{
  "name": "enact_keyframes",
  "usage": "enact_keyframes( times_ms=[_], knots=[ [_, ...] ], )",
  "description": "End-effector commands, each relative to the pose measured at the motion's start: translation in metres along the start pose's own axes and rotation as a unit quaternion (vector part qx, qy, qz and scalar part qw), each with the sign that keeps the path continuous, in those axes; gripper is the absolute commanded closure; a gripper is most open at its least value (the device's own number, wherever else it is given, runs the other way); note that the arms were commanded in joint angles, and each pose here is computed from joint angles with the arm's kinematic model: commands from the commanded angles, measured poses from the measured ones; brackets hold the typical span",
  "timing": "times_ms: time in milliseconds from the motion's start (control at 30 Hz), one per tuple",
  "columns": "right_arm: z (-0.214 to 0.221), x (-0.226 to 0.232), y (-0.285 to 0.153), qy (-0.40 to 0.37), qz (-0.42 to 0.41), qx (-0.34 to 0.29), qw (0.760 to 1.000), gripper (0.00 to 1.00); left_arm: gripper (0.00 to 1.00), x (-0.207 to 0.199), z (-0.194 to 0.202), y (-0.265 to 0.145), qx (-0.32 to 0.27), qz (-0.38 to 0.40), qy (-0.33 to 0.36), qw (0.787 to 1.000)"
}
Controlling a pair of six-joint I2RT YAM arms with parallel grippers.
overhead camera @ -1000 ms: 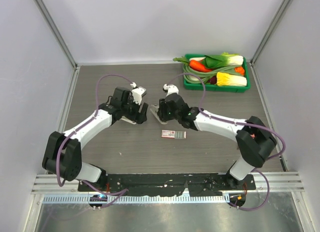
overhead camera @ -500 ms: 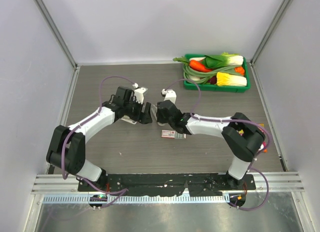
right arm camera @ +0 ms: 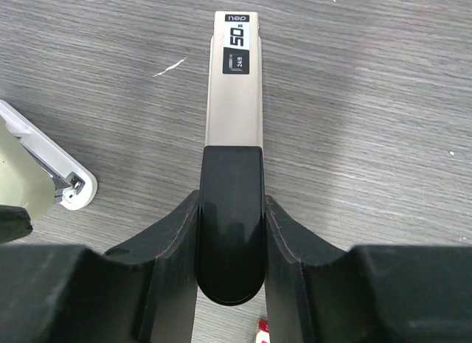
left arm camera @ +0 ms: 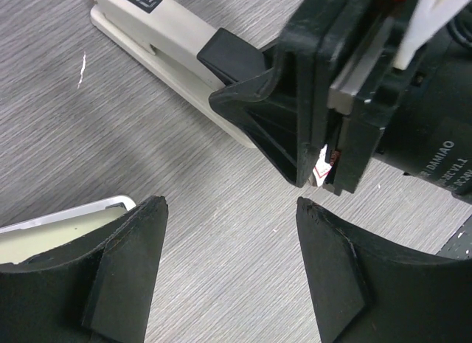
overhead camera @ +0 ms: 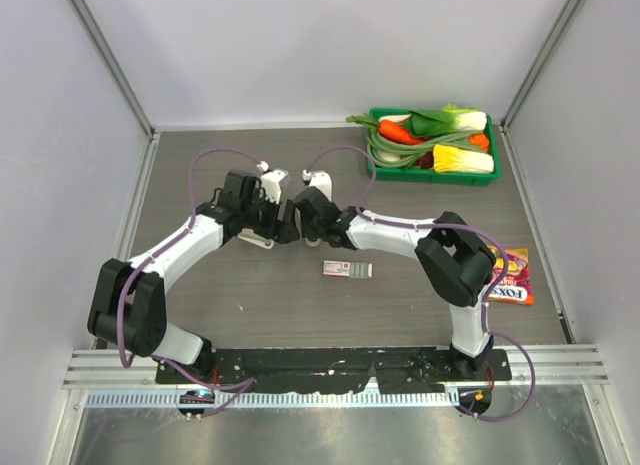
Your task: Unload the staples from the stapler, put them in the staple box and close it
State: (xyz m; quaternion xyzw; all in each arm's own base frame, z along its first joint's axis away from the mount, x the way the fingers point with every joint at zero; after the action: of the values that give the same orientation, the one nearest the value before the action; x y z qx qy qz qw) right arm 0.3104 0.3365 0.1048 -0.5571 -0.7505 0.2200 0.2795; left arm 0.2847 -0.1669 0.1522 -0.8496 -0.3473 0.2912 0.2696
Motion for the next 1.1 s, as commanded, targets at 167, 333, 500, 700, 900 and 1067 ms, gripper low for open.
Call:
enact_keyframes(
  times_ms=[167,333,500,700,900,1067],
  knots=[
    [-0.007,0.011,-0.003,-0.042,0.01,0.067,0.997,0.69,0.25,0.001,-0.012,-0.014,-0.041,-0.012,0.019,0.999],
    [-0.005,0.012,-0.003,-0.046,0.01,0.081,0.996,0.66,0.25,0.01,-0.012,-0.024,-0.052,-0.02,0.001,0.998],
    [-0.01,0.017,-0.005,-0.045,0.001,0.082,0.996,0.6,0.24,0.018,-0.008,-0.029,-0.052,-0.028,-0.014,0.998],
    [-0.01,0.018,-0.003,-0.058,0.007,0.099,0.993,0.54,0.24,0.021,-0.006,-0.031,-0.052,-0.03,-0.02,0.998],
    [-0.009,0.017,-0.002,-0.066,0.01,0.113,0.991,0.54,0.24,0.02,-0.006,-0.032,-0.052,-0.027,-0.02,0.998],
    [-0.009,0.015,0.0,-0.078,0.02,0.132,0.988,0.56,0.24,0.02,-0.006,-0.032,-0.053,-0.027,-0.019,0.998]
  ],
)
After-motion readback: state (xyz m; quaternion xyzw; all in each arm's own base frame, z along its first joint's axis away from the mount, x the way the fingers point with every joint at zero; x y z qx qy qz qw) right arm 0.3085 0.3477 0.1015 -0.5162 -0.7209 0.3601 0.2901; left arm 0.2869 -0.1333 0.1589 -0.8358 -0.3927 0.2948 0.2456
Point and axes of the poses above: each gripper's point midway between its finger pads, its own y axis out along the fingers, its own x axis along the line the jaws close on, z = x × y, the point moved 6 cm from there along -y, back along the fingers, and after that the axes turned 2 degrees about y, right-handed, at the moved point
